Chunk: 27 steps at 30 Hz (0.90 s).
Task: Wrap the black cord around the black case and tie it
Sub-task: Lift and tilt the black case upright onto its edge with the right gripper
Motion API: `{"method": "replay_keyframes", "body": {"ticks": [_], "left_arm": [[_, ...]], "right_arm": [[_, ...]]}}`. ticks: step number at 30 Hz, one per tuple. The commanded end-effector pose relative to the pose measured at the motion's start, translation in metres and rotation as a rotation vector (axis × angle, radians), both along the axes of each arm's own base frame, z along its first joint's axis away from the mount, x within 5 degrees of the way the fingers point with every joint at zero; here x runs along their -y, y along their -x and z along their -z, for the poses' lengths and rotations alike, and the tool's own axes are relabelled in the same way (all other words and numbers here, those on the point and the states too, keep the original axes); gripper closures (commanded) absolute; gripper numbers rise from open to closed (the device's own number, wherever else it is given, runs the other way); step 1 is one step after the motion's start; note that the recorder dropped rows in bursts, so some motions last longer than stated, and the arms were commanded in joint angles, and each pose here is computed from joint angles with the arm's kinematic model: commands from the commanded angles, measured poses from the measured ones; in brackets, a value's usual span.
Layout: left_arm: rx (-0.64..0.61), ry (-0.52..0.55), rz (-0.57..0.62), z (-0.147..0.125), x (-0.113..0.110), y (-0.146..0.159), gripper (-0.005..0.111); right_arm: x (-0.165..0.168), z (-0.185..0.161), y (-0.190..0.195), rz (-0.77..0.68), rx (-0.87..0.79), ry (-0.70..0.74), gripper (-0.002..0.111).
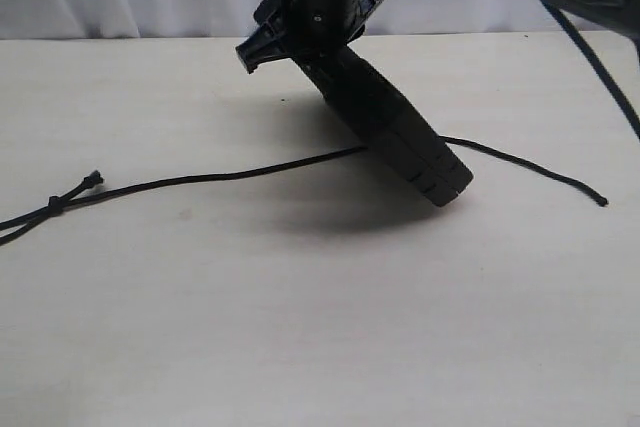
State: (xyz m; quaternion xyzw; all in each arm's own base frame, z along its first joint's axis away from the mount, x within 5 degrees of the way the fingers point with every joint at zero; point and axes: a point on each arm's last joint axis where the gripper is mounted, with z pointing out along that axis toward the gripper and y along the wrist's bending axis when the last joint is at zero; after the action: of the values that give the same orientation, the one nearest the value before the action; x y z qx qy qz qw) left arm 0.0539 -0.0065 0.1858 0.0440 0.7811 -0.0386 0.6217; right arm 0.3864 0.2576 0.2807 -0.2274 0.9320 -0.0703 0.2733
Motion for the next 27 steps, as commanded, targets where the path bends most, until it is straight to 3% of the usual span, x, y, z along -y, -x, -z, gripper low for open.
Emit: {"method": "replay_keyframes", "body": {"ticks": [1,7,27], "left_arm": [[0.004,0.003,-0.001,0.0,0.0,0.0,0.107],[0.004,0.003,-0.001,0.0,0.0,0.0,0.107],[0.004,0.003,-0.001,0.0,0.0,0.0,0.107]], "right_arm": [[0.016,-0.017,0.0,0.035,0.065,0.129,0.104],[0.026,-0.017,-0.002,0.071,0.052,0.194,0.104],[0.077,-0.016,-0.026,0.188,0.012,0.2,0.104]]}}
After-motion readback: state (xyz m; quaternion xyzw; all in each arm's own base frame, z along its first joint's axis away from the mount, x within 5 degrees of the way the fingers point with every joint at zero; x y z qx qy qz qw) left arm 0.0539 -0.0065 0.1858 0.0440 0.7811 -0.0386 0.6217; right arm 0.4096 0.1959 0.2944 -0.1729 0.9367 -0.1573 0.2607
